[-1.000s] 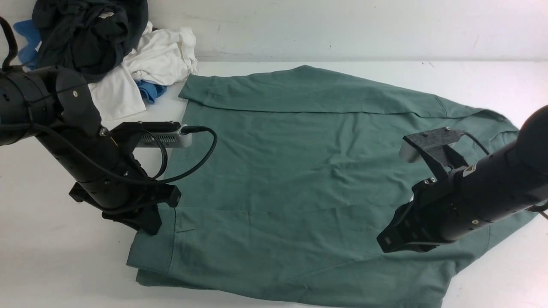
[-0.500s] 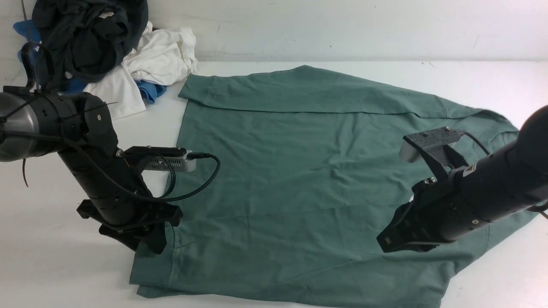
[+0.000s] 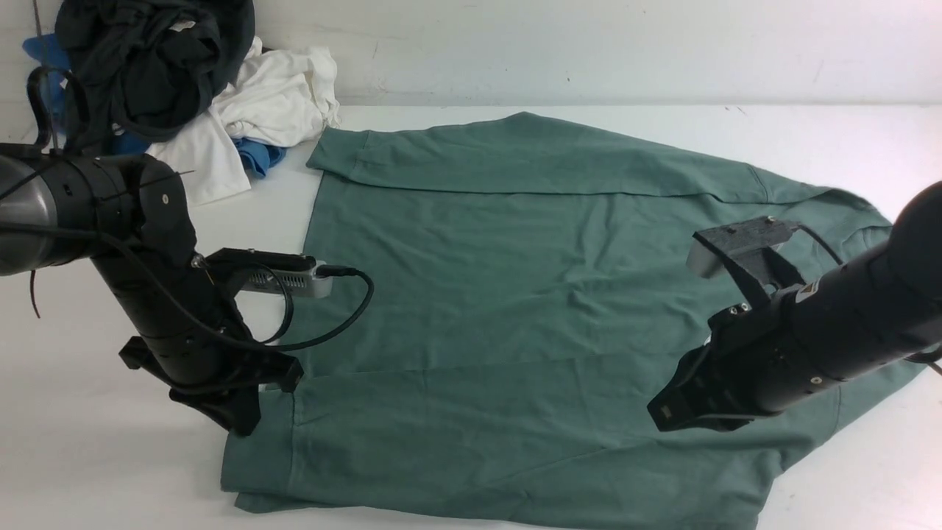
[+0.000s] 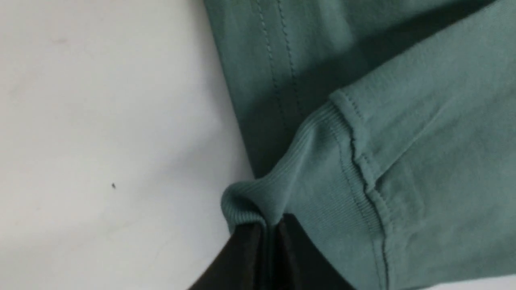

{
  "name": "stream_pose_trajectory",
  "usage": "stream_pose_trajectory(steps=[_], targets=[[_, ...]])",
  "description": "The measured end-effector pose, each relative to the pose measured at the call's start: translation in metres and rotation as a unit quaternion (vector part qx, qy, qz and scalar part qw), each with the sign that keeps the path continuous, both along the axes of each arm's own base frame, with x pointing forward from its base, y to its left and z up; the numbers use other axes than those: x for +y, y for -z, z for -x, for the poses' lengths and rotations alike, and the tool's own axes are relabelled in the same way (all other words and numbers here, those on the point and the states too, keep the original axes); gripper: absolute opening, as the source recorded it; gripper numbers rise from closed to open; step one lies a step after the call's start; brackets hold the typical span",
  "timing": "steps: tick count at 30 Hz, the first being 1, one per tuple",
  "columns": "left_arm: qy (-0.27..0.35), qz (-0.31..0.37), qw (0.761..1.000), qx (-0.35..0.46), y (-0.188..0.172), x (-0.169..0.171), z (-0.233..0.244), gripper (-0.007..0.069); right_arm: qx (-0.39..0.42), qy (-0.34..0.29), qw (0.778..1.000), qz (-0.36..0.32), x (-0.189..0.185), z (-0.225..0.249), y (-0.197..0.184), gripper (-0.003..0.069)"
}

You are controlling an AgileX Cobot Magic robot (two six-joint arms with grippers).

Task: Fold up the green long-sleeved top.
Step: Use the left arm to clamp the cuff closest to it, then use the left arm to drag and place the cuff at the centered position on the left edge of the fabric

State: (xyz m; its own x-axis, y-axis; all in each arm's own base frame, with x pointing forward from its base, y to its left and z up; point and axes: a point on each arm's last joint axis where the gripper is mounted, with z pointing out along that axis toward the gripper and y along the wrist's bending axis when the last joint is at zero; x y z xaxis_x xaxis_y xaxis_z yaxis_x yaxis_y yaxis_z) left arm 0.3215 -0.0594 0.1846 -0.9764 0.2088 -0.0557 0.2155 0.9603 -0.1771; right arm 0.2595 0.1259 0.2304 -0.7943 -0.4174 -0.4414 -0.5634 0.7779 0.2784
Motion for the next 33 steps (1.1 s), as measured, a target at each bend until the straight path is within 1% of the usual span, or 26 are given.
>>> stream_pose_trajectory(steps=[5,7,9,10,11,15,16,17,19,20,22,23,24,25,26,27,28,29,32,33], targets=[[0.003,0.011,0.997,-0.071,-0.051,0.001,0.009,0.0013,-0.001,0.000,1.000,0.001,0.000,0.000,0.000,-0.0010],[0.005,0.013,0.996,-0.091,-0.063,0.001,0.009,0.0013,-0.002,-0.001,1.000,0.002,0.000,0.000,0.000,-0.0010],[0.010,0.019,0.989,-0.148,-0.096,0.000,0.006,0.0013,-0.007,-0.008,1.000,0.015,-0.002,0.000,0.001,-0.0010],[0.010,0.020,0.988,-0.153,-0.098,0.000,0.005,0.0013,-0.007,-0.009,1.000,0.016,-0.002,0.000,0.001,-0.0010],[0.019,0.021,0.980,-0.195,-0.115,0.000,-0.004,0.0013,-0.013,-0.017,0.999,0.031,-0.004,-0.001,0.002,-0.0010],[0.023,0.020,0.967,-0.254,-0.129,-0.003,-0.030,0.0013,-0.024,-0.028,0.998,0.053,-0.007,-0.002,0.003,-0.0008],[0.022,0.019,0.964,-0.263,-0.126,-0.004,-0.044,0.0013,-0.026,-0.031,0.997,0.058,-0.008,-0.002,0.003,-0.0008],[0.022,0.020,0.963,-0.268,-0.129,-0.004,-0.044,0.0013,-0.026,-0.031,0.997,0.058,-0.008,-0.002,0.003,-0.0008],[0.021,0.019,0.963,-0.267,-0.113,-0.009,-0.077,0.0013,-0.028,-0.033,0.997,0.062,-0.008,-0.002,0.004,-0.0007],[0.021,0.018,0.965,-0.262,-0.109,-0.009,-0.079,0.0013,-0.028,-0.033,0.997,0.062,-0.008,-0.002,0.004,-0.0007],[0.021,0.016,0.970,-0.243,-0.082,-0.013,-0.109,0.0013,-0.028,-0.033,0.997,0.062,-0.008,-0.002,0.004,-0.0007],[0.016,0.016,0.971,-0.240,-0.077,-0.013,-0.116,0.0013,-0.029,-0.032,0.997,0.062,-0.008,-0.002,0.004,-0.0007],[0.008,0.013,0.975,-0.220,-0.058,-0.013,-0.130,0.0013,-0.030,-0.032,0.997,0.062,-0.008,-0.002,0.003,-0.0006],[0.006,0.013,0.975,-0.222,-0.060,-0.012,-0.130,0.0013,-0.031,-0.032,0.997,0.062,-0.008,-0.002,0.003,-0.0006],[-0.008,0.007,0.980,-0.200,-0.042,-0.011,-0.145,0.0026,-0.033,-0.030,0.997,0.062,-0.008,-0.003,0.003,-0.0005],[-0.009,0.005,0.980,-0.198,-0.040,-0.010,-0.147,0.0028,-0.033,-0.030,0.997,0.062,-0.008,-0.003,0.003,-0.0005],[-0.012,-0.003,0.983,-0.184,-0.029,-0.009,-0.156,0.0051,-0.035,-0.030,0.997,0.061,-0.008,-0.003,0.003,-0.0004],[-0.013,-0.008,0.984,-0.178,-0.027,-0.008,-0.162,0.0085,-0.037,-0.027,0.997,0.059,-0.008,-0.004,0.003,-0.0003],[-0.012,-0.011,0.983,-0.180,-0.029,-0.009,-0.176,0.0209,-0.041,-0.011,0.998,0.038,-0.005,-0.006,0.002,-0.0002],[-0.012,-0.010,0.983,-0.183,-0.031,-0.009,-0.178,0.0227,-0.044,-0.010,0.998,0.034,-0.004,-0.006,0.001,-0.0002]])
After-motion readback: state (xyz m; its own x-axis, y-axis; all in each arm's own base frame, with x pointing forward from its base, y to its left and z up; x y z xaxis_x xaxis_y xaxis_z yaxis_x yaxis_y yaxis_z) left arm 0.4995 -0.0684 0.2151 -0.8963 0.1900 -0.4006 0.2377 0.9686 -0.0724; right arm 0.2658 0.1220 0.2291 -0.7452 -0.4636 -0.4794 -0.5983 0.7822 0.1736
